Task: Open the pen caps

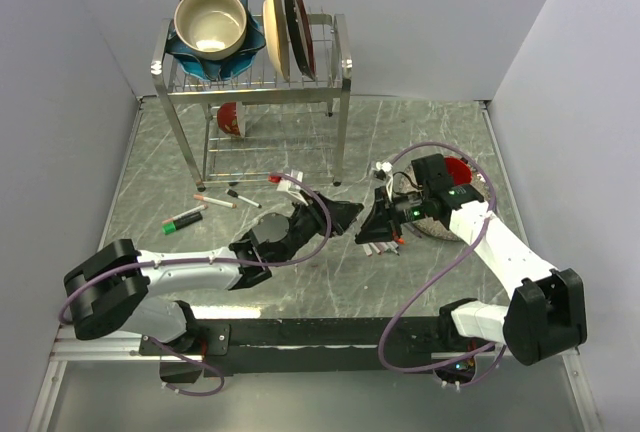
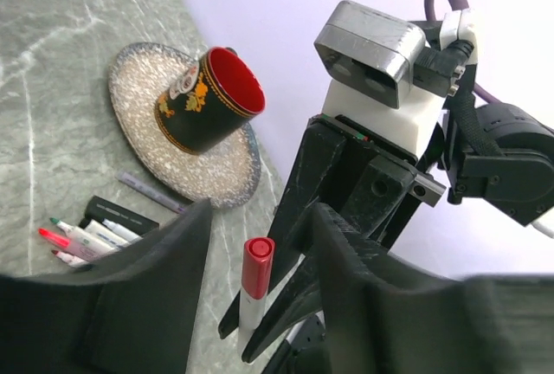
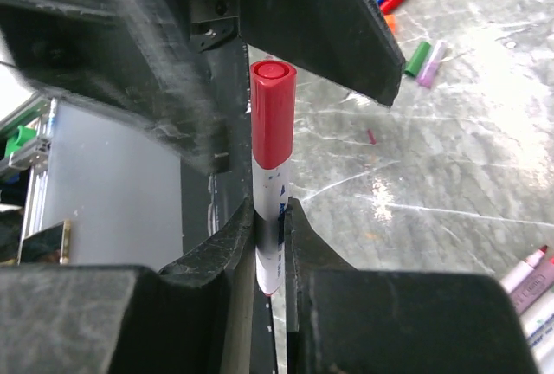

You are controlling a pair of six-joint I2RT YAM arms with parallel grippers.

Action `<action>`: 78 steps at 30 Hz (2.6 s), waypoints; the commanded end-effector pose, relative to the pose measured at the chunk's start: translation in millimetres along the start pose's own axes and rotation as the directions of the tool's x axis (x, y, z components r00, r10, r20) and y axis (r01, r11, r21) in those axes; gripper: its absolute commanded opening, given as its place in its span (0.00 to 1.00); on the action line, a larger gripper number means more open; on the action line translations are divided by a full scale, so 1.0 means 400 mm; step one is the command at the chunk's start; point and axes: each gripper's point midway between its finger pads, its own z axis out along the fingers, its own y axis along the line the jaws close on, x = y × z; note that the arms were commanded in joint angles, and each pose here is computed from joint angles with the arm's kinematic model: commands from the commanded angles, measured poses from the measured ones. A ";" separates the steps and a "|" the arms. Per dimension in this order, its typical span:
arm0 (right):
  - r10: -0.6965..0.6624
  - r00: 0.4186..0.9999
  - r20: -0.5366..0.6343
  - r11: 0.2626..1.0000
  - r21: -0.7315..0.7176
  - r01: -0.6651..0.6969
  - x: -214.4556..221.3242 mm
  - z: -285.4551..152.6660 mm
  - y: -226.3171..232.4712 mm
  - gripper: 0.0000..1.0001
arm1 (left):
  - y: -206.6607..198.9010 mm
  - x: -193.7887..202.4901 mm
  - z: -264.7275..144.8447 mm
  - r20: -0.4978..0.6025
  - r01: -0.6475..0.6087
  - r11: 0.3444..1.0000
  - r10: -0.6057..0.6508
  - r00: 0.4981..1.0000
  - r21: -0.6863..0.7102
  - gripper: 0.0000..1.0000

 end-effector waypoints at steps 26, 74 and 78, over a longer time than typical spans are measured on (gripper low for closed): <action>-0.068 0.993 -0.101 0.997 -0.031 0.065 0.034 0.020 0.012 0.00 | 0.063 -0.325 -0.226 0.459 0.177 0.975 -0.097 0.883 -0.135 0.01; 0.303 0.925 -0.229 0.596 0.803 0.004 0.170 -0.191 -0.441 0.44 | 0.446 0.025 -0.343 -0.347 -0.351 0.696 0.154 0.925 -0.627 0.04; 0.261 0.938 -0.227 0.638 0.770 0.009 0.143 -0.187 -0.415 0.47 | 0.457 0.055 -0.310 -0.460 -0.452 0.664 0.179 0.870 -0.596 0.04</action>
